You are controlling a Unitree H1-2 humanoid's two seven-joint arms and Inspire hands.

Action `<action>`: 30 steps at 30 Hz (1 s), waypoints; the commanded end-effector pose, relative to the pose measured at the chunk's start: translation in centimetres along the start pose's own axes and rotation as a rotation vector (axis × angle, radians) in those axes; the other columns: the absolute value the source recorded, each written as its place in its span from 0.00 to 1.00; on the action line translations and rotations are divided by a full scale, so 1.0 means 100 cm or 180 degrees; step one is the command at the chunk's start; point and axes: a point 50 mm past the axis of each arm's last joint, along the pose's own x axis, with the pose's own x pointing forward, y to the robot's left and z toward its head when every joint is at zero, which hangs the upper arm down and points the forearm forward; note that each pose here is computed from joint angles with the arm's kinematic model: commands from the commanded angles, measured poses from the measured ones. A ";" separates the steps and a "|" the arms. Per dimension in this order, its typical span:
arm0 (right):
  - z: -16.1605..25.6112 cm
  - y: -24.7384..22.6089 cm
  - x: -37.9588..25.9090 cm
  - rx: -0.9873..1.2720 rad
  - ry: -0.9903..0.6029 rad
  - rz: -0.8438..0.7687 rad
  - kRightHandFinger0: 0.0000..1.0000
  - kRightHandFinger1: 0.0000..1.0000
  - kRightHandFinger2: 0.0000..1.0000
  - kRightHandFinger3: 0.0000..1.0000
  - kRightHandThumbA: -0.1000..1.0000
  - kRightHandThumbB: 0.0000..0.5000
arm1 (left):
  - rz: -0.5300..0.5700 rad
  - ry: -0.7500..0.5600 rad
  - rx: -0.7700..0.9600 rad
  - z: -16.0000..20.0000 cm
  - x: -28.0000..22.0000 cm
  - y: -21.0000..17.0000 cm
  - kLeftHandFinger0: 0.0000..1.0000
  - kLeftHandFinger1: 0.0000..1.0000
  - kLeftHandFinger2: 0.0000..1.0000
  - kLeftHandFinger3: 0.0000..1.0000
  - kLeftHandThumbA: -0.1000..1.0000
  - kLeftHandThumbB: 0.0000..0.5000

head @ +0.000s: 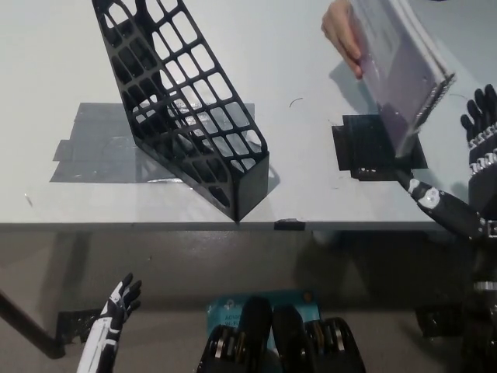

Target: A person hands a notebook to the robot and the robot grabs it with its right hand and places it in the magazine stand kept in the centre of the desk infront of it.

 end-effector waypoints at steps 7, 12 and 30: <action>-0.014 0.022 0.047 -0.0015 0.0119 0.0083 1.00 1.00 1.00 1.00 1.00 0.52 | -0.0056 -0.0207 0.0121 0.010 0.001 0.003 1.00 1.00 1.00 1.00 1.00 1.00; -0.016 0.039 0.076 -0.0039 0.0098 0.0193 1.00 1.00 1.00 1.00 1.00 0.52 | -0.0105 -0.0225 0.0185 0.012 0.002 0.001 1.00 1.00 1.00 1.00 1.00 1.00; -0.017 0.046 0.138 -0.0219 0.0067 0.0239 1.00 1.00 1.00 1.00 1.00 0.58 | -0.0133 -0.0266 0.0287 0.015 0.003 0.001 1.00 1.00 1.00 1.00 1.00 1.00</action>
